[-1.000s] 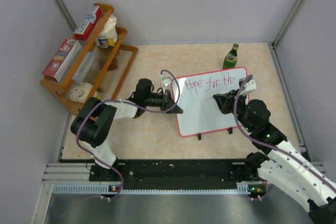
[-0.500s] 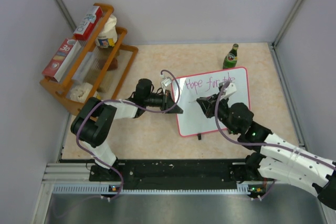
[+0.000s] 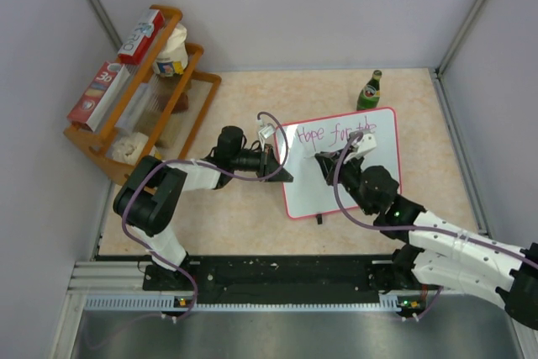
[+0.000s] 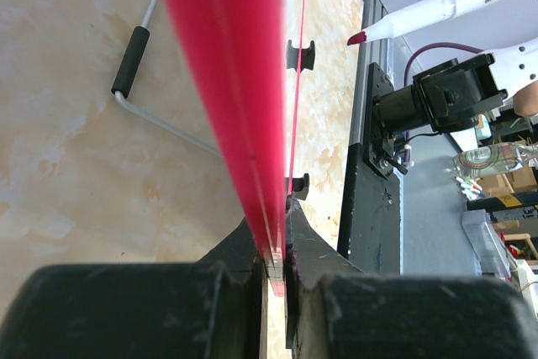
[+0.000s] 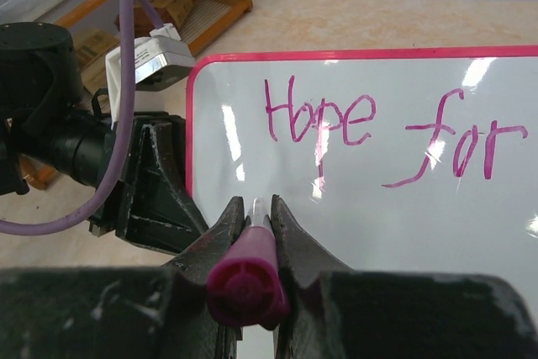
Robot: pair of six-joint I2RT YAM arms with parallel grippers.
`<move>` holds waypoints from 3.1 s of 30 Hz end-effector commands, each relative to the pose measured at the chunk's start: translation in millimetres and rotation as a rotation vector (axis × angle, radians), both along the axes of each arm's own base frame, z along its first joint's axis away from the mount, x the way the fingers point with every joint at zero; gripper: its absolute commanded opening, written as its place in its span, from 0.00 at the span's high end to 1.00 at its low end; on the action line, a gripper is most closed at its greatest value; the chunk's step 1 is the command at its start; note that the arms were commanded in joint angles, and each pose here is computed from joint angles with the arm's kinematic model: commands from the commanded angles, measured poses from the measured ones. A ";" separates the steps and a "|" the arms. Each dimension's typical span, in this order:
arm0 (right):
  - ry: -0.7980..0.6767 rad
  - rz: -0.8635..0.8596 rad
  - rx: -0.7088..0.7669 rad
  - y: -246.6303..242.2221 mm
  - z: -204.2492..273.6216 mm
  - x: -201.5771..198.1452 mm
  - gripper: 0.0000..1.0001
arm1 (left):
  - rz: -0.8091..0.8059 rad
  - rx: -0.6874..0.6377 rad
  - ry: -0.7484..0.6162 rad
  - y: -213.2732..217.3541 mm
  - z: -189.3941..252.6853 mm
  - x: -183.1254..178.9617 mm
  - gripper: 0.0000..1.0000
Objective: Write a sentence on the whiteboard
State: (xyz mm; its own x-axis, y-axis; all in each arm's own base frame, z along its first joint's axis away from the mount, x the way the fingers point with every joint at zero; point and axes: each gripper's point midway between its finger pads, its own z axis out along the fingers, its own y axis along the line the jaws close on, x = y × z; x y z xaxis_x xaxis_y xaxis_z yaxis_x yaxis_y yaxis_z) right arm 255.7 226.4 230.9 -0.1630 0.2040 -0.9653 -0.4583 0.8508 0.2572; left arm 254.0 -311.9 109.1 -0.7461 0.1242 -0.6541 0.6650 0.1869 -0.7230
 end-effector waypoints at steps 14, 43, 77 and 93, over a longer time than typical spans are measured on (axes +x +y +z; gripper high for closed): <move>0.020 -0.062 0.013 -4.7 -23.0 4.8 1.00 | -0.075 0.084 0.008 2.7 -33.8 -29.6 1.00; 0.102 -0.020 -0.047 -13.1 -57.4 -13.2 1.00 | -0.074 0.087 0.009 2.5 -34.4 -28.9 1.00; 0.033 -0.069 0.039 -13.1 -18.1 -1.9 1.00 | -0.075 0.089 0.010 3.0 -34.9 -29.7 1.00; 0.042 -0.140 0.015 -24.4 -19.0 4.0 1.00 | -0.073 0.089 0.012 3.2 -34.6 -29.0 1.00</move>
